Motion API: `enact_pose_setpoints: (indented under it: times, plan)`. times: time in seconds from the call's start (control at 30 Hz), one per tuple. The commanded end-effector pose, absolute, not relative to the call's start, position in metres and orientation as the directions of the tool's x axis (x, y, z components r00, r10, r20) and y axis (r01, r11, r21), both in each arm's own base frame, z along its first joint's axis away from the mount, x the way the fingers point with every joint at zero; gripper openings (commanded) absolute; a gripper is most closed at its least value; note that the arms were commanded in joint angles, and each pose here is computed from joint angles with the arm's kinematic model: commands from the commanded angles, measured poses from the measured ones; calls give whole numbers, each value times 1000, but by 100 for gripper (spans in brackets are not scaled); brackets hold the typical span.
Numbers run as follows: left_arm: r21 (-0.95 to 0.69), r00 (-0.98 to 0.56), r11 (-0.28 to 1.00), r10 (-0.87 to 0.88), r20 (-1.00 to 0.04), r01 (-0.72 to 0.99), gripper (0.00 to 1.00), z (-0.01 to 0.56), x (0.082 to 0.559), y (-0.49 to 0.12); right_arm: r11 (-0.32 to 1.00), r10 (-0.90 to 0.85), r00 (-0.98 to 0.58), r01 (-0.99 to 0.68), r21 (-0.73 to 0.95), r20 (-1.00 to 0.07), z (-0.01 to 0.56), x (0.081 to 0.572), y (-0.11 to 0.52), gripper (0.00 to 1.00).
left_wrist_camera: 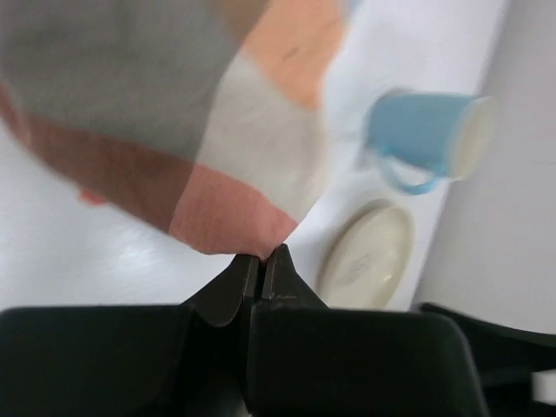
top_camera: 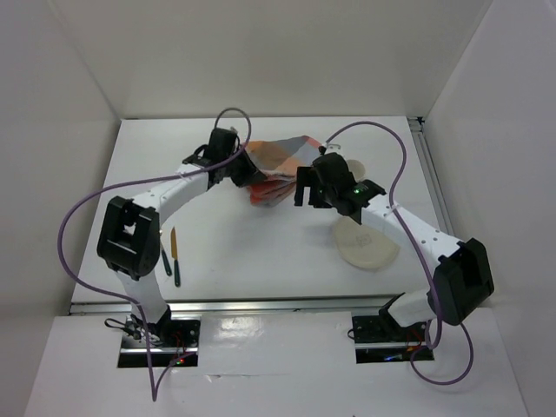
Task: Set the dinner table for one person
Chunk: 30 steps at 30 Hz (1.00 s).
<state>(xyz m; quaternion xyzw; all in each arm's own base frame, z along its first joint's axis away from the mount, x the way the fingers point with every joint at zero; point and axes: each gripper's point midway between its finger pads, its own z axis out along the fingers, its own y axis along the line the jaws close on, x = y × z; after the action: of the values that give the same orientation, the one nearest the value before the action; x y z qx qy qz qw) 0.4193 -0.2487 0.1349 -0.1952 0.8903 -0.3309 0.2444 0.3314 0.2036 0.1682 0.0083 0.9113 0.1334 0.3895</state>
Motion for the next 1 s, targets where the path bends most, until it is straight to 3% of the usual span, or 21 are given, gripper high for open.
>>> enact_pose_setpoints:
  times: [0.0, 0.2, 0.43, 0.5, 0.53, 0.63, 0.7, 0.77, 0.97]
  plan:
    - [-705, -735, 705, -520, -436, -80, 0, 221, 440, -236, 948, 148, -664, -116, 297, -733, 182, 331, 207, 97]
    - [-738, -650, 674, -575, -497, -32, 0, 289, 479, -205, 908, 171, -714, -153, 390, -679, 164, 337, 237, 94]
    - [-792, -639, 608, -630, -442, -51, 0, 300, 512, -179, 839, 255, -766, -128, 529, -590, 144, 361, 294, 85]
    - [-805, -640, 592, -635, -432, -44, 0, 304, 518, -178, 850, 213, -724, -194, 489, -656, 159, 372, 326, 82]
    - [-809, -648, 586, -634, -423, -45, 0, 301, 522, -175, 898, 105, -744, -215, 384, -660, 127, 374, 331, 82]
    - [-817, -652, 576, -631, -420, -31, 0, 305, 528, -174, 937, -59, -655, -296, 184, -754, 130, 389, 365, 82]
    - [-822, -654, 569, -636, -410, -38, 0, 304, 531, -166, 941, -234, -602, -337, -23, -764, 102, 396, 367, 82]
    - [-825, -654, 563, -639, -405, -39, 0, 303, 534, -161, 907, -346, -548, -404, -122, -762, 91, 394, 380, 84]
    - [-840, -650, 540, -657, -381, -53, 0, 299, 538, -140, 852, -477, -456, -452, -266, -752, 85, 404, 384, 84]
